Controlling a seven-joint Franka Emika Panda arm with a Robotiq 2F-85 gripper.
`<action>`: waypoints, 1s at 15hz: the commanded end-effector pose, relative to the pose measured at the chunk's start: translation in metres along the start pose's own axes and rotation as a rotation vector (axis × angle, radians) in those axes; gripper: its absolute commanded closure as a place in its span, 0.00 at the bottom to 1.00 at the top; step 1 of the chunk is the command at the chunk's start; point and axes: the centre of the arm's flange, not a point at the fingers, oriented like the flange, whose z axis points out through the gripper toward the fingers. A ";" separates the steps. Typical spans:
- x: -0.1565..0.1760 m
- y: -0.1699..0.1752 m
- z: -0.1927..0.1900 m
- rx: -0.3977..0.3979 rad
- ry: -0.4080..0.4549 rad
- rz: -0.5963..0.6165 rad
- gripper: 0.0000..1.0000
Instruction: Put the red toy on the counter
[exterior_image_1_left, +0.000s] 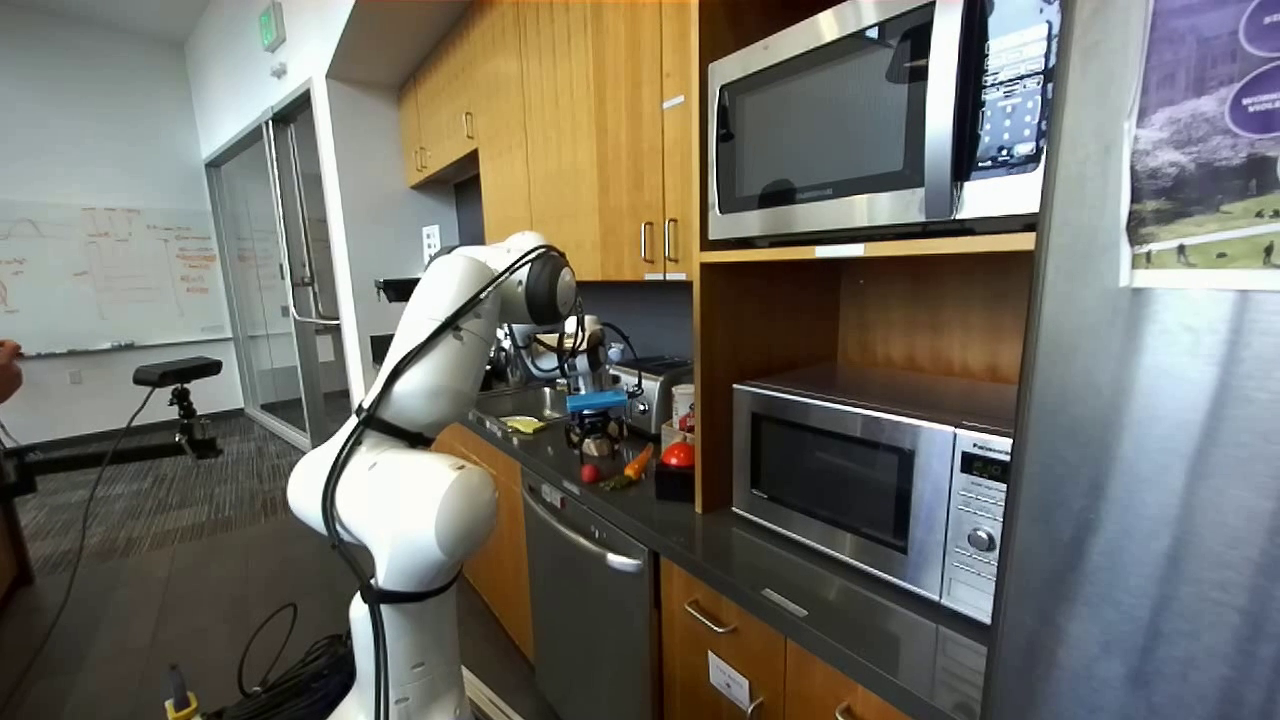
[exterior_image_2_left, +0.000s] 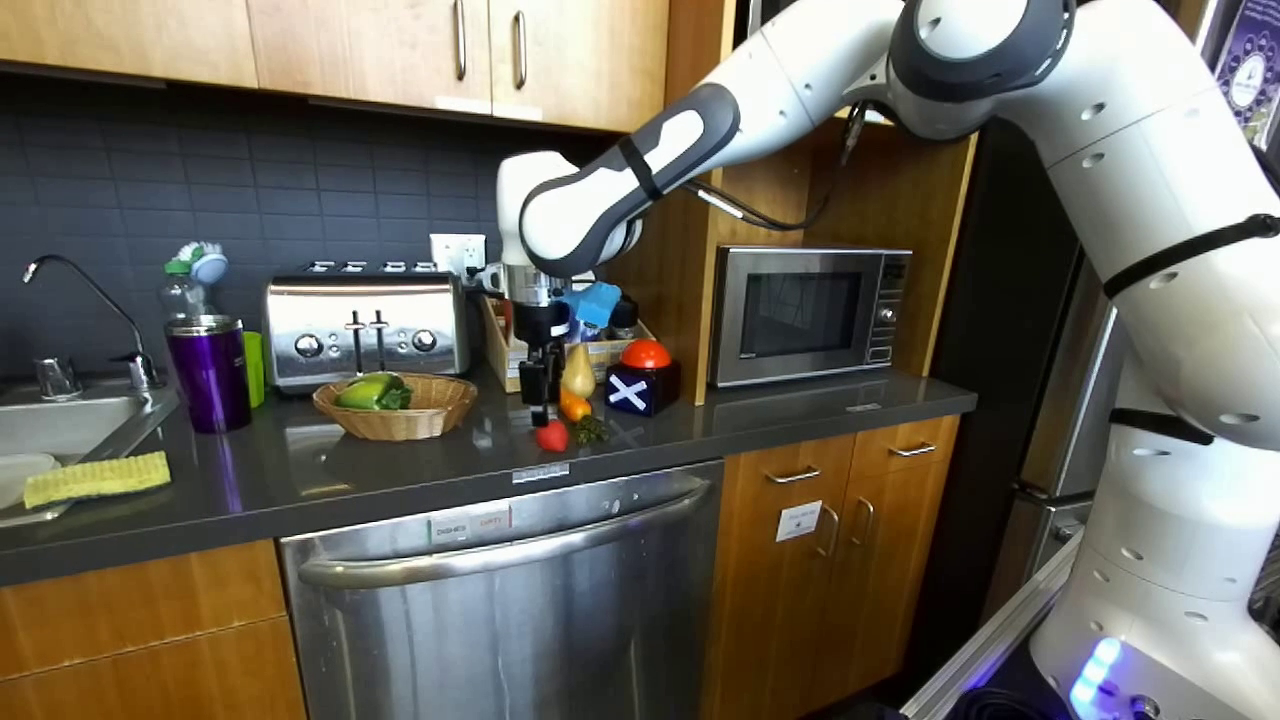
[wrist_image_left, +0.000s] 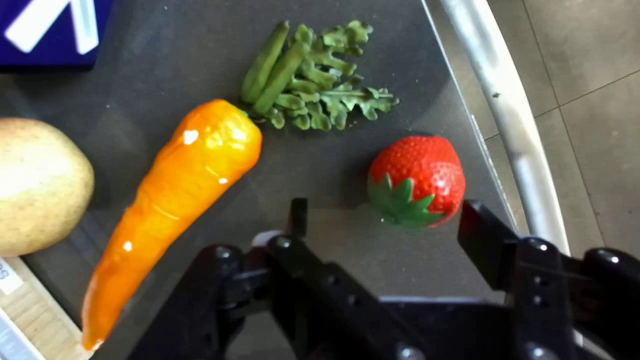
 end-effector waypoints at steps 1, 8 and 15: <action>0.001 0.006 -0.019 -0.032 0.022 0.013 0.08; -0.046 0.010 -0.066 -0.069 -0.005 0.175 0.00; -0.124 -0.033 -0.119 0.088 -0.165 0.329 0.00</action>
